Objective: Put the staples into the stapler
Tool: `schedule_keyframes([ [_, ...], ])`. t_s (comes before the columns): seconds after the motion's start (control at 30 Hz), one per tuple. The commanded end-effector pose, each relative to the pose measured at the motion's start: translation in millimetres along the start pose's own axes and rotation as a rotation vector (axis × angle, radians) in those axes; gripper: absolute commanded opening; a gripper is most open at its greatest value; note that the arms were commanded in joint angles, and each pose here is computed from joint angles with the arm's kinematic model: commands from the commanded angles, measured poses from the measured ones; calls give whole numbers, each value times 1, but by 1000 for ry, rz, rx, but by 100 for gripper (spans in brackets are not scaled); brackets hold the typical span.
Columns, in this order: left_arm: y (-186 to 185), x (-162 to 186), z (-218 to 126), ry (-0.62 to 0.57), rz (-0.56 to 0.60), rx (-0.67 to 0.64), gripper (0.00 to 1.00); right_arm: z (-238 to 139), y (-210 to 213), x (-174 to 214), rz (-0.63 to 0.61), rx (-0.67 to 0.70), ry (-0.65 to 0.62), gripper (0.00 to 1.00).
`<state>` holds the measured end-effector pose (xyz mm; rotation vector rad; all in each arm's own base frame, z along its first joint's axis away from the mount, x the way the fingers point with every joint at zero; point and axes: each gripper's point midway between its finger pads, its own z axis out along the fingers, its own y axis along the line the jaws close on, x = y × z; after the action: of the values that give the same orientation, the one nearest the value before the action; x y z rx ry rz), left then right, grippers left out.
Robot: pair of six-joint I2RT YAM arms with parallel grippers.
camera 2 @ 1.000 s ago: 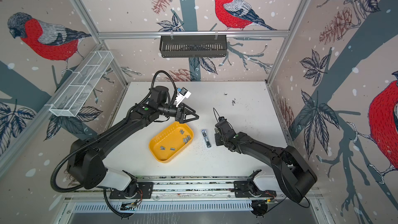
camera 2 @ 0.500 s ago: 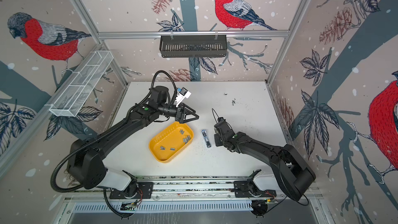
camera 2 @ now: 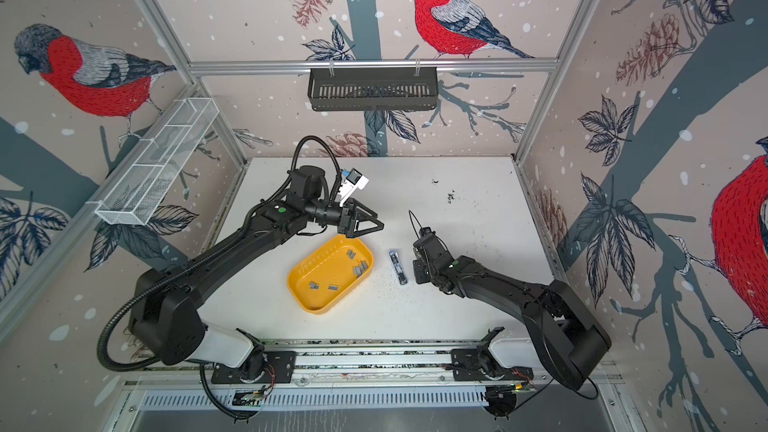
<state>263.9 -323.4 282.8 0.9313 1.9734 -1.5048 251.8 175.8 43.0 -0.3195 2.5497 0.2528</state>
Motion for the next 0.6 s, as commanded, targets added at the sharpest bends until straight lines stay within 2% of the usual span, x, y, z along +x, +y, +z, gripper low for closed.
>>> schedule_keyframes([
  [0.0,-7,-2,-1,-1,29,21,97,-2,6,-6,4,-30,-28,9],
  [0.57,-7,-2,-1,-1,30,23,97,-3,3,-8,3,-10,-36,9],
])
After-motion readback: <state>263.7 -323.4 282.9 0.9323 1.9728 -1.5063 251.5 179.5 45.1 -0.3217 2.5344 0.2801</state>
